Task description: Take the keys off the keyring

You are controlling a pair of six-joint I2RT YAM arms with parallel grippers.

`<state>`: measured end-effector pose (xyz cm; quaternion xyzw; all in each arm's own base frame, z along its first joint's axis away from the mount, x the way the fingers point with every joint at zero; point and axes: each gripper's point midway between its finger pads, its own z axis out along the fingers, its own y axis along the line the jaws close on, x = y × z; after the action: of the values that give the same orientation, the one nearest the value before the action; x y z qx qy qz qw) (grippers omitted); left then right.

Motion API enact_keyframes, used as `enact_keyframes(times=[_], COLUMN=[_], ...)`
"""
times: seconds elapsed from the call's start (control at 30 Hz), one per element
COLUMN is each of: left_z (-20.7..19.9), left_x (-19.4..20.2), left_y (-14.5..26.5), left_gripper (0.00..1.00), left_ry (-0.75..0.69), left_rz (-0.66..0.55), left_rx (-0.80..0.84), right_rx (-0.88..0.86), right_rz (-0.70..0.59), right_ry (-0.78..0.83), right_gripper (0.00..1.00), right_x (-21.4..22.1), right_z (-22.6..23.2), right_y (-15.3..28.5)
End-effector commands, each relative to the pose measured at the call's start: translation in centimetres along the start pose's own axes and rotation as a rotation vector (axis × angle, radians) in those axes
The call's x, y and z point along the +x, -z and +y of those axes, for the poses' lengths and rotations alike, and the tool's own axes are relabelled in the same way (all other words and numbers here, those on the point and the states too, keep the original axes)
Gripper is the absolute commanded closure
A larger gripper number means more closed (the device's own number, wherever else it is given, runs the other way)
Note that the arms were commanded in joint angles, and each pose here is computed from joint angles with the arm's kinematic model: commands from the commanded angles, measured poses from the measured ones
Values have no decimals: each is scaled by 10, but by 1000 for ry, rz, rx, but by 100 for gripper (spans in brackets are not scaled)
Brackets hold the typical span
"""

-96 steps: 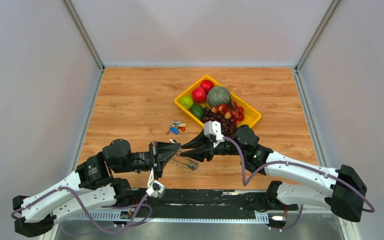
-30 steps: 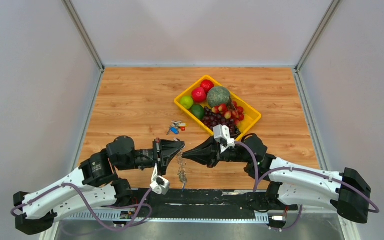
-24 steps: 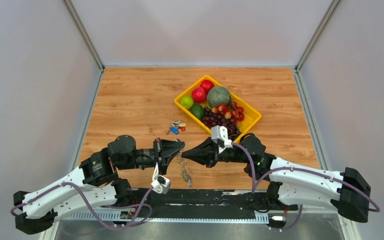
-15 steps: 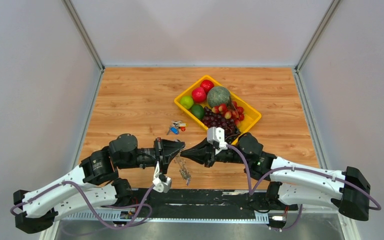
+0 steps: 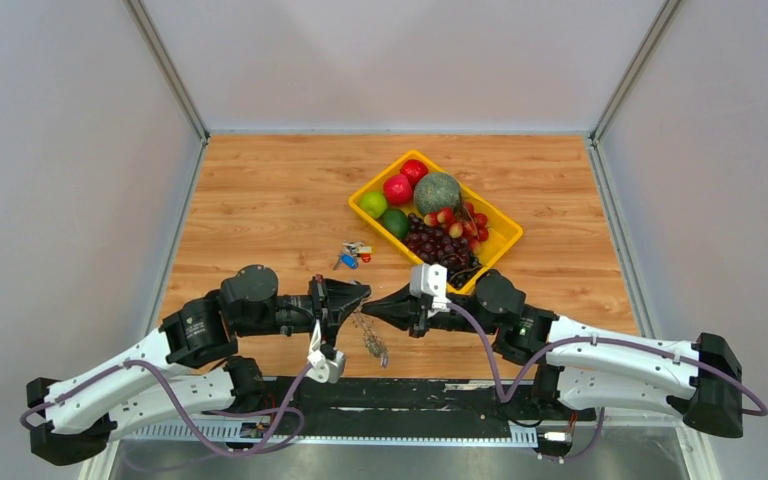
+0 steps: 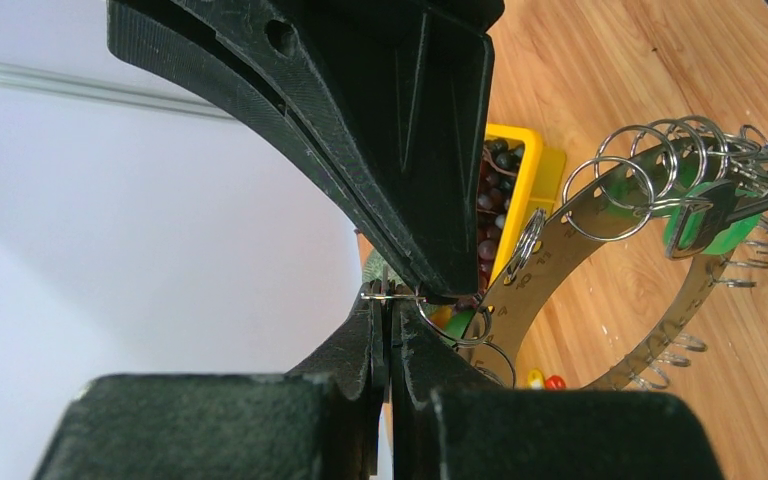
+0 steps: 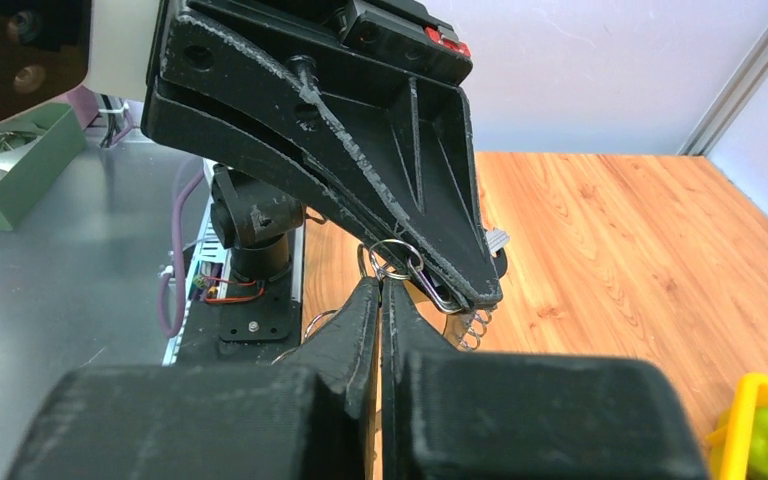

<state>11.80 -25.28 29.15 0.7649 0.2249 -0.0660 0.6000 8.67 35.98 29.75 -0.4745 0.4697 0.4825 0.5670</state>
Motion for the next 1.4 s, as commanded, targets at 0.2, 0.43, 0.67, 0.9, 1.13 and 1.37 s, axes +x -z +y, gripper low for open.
enact_keyframes(times=[0.2, 0.43, 0.67, 0.9, 1.13, 1.37], left_z=[22, 23, 15, 8, 1, -10], left_x=[-7, -6, -4, -2, -5, -11], left_y=[-6, -9, -16, -22, -29, -38], left_gripper=[100, 100, 100, 100, 100, 100], left_ry=[74, 217, 416, 597, 717, 769], left_rz=[-21, -6, 29, 97, 119, 102], left_rx=[-51, -48, 0, 75, 123, 188], right_rx=[-60, -35, 6, 43, 98, 122], right_rz=[-108, -69, -21, 11, 30, 17], right_ry=[139, 225, 289, 329, 350, 374], right_gripper=[100, 100, 100, 100, 100, 100], right_x=[-49, -49, -46, -45, -43, -47], right_z=[21, 22, 16, 8, -2, -6], right_y=[-6, -8, -5, -2, 3, 6])
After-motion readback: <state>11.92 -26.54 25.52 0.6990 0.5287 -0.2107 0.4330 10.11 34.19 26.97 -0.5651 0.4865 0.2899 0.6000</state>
